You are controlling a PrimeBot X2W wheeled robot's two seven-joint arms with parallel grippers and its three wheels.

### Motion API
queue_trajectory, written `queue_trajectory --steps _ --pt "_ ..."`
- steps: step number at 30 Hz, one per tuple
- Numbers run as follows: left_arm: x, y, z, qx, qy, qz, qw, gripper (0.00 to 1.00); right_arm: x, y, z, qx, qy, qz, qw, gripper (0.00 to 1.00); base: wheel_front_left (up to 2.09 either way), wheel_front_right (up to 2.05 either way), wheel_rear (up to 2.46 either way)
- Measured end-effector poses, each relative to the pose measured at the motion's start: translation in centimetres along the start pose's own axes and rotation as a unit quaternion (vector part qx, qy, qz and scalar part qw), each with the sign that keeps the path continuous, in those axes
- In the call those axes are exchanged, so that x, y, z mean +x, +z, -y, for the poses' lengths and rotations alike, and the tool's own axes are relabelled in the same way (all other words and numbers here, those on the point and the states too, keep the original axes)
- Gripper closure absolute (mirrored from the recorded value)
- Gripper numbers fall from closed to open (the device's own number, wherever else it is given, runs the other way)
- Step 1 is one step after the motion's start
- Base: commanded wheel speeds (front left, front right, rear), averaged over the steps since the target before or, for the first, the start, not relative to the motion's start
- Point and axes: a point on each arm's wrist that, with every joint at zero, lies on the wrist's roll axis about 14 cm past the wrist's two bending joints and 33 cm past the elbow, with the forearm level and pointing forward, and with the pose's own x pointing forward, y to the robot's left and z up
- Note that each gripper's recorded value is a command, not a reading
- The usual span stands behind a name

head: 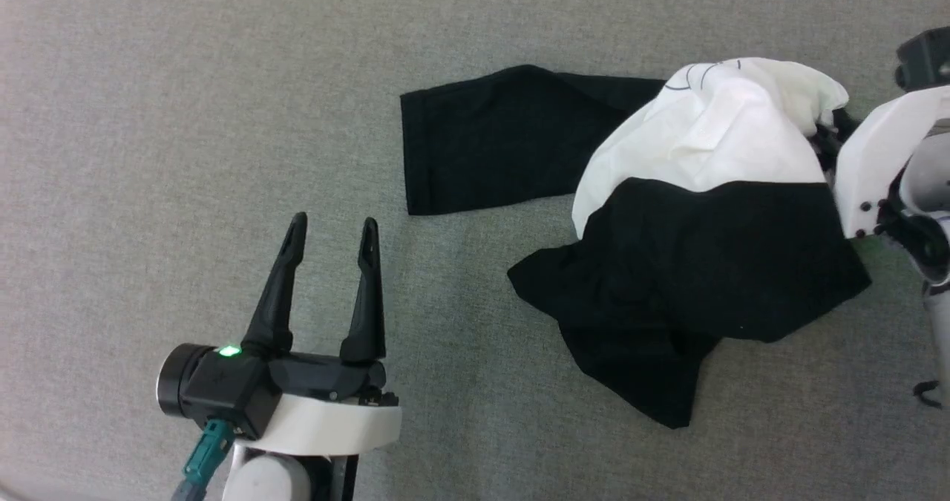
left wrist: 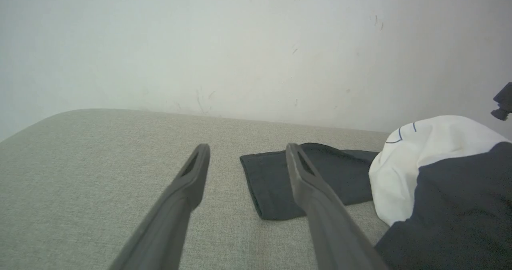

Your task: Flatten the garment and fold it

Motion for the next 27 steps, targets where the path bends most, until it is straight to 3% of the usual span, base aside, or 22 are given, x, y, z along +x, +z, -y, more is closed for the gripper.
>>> queue_trajectory --steps 6,10,13,18,21,24,27 --pt "-0.4 1.3 -0.3 -0.001 0.0 0.017 1.0 0.0 -1.8 1.7 -1.5 0.013 0.021 0.058 0.998 1.0 0.0 0.0 0.0" --pt "-1.5 1.9 -0.6 -0.004 0.004 0.023 1.0 0.0 -5.4 6.1 -1.2 0.026 0.016 0.154 0.988 1.0 0.0 0.0 0.0" --pt "-2.5 2.6 -0.5 -0.009 0.002 0.03 1.0 0.0 -10.0 9.9 0.2 0.011 -0.01 0.232 0.973 1.0 0.0 0.0 0.0" --pt "-3.9 3.7 -0.5 -0.014 -0.001 0.045 0.999 0.0 -19.7 14.4 2.5 -0.057 -0.083 0.346 0.933 1.0 0.0 0.0 0.0" --pt "-4.4 3.9 0.3 -0.019 -0.014 0.047 0.999 0.0 -23.2 12.8 3.4 -0.074 -0.117 0.352 0.926 1.0 0.0 0.0 0.0" --pt "-4.2 4.2 1.5 -0.026 -0.035 0.053 0.998 0.0 -23.4 6.8 4.2 -0.045 -0.134 0.291 0.946 1.0 0.0 0.0 0.0" --pt "-4.1 4.4 2.5 -0.032 -0.054 0.057 0.996 0.0 -22.3 -1.4 4.2 0.019 -0.135 0.207 0.969 1.0 0.0 0.0 0.0"
